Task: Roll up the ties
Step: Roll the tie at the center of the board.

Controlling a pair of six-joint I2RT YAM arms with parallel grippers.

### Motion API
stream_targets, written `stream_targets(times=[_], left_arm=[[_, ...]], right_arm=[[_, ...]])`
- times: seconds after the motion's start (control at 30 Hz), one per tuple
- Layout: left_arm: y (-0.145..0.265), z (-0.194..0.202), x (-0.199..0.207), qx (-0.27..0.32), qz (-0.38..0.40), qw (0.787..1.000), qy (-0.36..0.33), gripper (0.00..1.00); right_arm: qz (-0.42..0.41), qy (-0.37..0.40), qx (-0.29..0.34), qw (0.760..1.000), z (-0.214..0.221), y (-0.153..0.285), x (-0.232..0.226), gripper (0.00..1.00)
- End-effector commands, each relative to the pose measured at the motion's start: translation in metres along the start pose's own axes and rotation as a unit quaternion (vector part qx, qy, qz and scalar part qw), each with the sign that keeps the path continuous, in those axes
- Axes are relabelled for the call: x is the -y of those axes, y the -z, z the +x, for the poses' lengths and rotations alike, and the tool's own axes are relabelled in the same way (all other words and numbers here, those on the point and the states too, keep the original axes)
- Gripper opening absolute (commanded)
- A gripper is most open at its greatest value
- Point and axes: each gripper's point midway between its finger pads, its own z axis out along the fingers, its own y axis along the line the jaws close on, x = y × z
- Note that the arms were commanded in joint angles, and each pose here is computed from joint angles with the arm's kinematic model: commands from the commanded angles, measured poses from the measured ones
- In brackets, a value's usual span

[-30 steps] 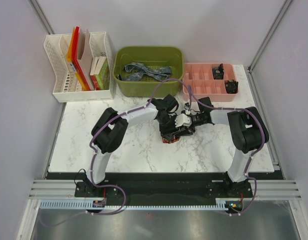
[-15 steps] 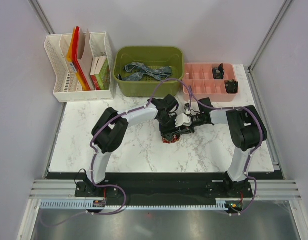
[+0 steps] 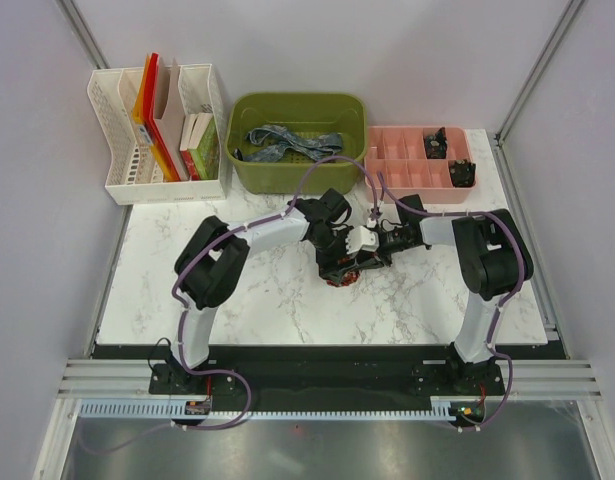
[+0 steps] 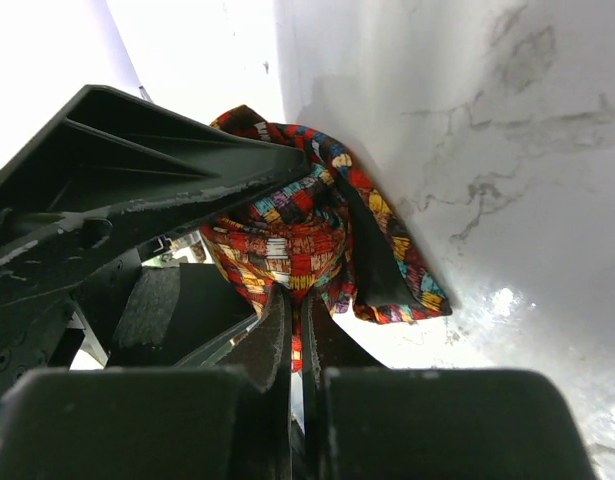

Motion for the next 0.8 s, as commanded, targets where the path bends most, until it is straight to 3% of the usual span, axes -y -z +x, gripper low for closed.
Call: stream_targets(times=[0.0, 0.27, 0.53, 0.77], left_arm=[[0.014, -0.011, 0.0, 0.024, -0.008, 1.0, -0.01, 0.76], [0.034, -0.044, -0.004, 0.071, -0.026, 0.997, -0.018, 0.83], [0.03, -0.049, -0.003, 0.114, -0.036, 0.991, -0.053, 0.89], [0.009, -0.031, -0.007, 0.088, -0.032, 0.994, -0.056, 0.89]], right_arm=[[0.137, 0.01, 0.033, 0.99, -0.012, 0.0, 0.065, 0.0], [0.161, 0.015, 0.038, 0.986, -0.016, 0.004, 0.073, 0.0], [0.167, 0.019, 0.04, 0.985, -0.018, 0.007, 0.076, 0.0], [0.175, 0.025, 0.042, 0.983, -0.023, 0.008, 0.078, 0.0]])
